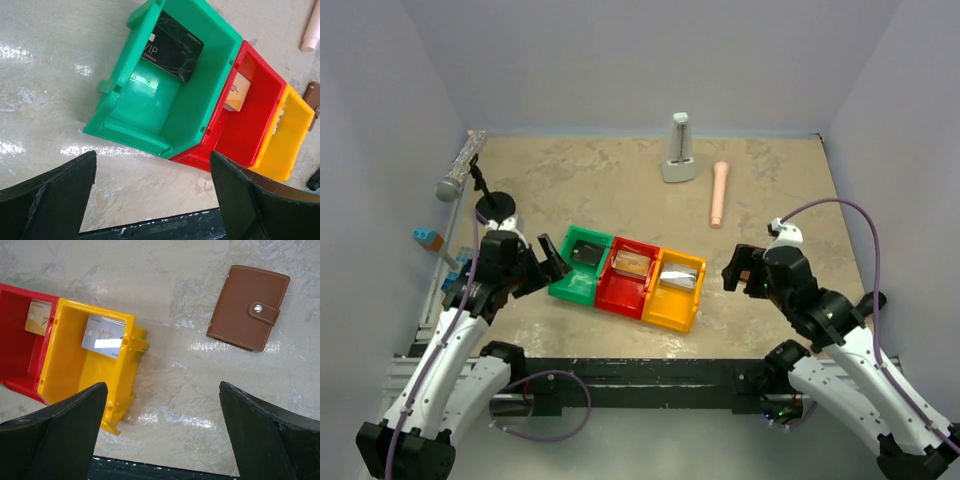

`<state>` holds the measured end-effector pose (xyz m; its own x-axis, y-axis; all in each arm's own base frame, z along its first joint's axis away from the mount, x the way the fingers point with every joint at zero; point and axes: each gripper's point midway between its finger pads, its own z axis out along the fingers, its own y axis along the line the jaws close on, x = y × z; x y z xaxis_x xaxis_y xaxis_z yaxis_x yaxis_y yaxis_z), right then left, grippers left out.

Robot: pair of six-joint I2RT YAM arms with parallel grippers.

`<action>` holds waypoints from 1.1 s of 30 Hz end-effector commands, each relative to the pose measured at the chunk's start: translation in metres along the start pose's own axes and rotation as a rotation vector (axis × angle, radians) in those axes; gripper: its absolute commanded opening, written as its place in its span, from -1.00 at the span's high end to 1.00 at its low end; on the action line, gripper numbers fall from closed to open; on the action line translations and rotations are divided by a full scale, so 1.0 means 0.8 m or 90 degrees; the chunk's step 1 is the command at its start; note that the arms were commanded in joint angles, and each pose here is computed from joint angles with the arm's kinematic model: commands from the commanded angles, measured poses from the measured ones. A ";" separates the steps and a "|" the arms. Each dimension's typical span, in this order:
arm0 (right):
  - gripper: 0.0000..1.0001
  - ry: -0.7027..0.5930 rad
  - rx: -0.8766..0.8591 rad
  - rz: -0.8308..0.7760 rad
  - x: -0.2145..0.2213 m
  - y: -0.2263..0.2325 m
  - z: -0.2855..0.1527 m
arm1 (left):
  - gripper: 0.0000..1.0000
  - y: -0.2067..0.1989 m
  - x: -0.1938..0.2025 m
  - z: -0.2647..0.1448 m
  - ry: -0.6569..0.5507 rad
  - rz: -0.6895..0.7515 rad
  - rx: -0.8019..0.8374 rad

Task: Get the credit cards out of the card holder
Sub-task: Pick up the card holder from the center of the board.

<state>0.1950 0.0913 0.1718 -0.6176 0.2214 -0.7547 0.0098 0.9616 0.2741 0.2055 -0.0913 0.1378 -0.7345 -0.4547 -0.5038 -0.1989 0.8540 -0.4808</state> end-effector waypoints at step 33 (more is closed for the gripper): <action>-0.76 0.124 0.197 0.228 -0.002 -0.083 0.082 | -0.90 -0.065 0.039 -0.007 -0.024 0.115 0.134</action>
<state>0.2261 0.0333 0.1091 -0.7031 0.4839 -0.5210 0.4446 0.8710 0.2089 0.1876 -0.1377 0.1491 -0.7424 -0.2702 -0.6130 0.0440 0.8934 -0.4471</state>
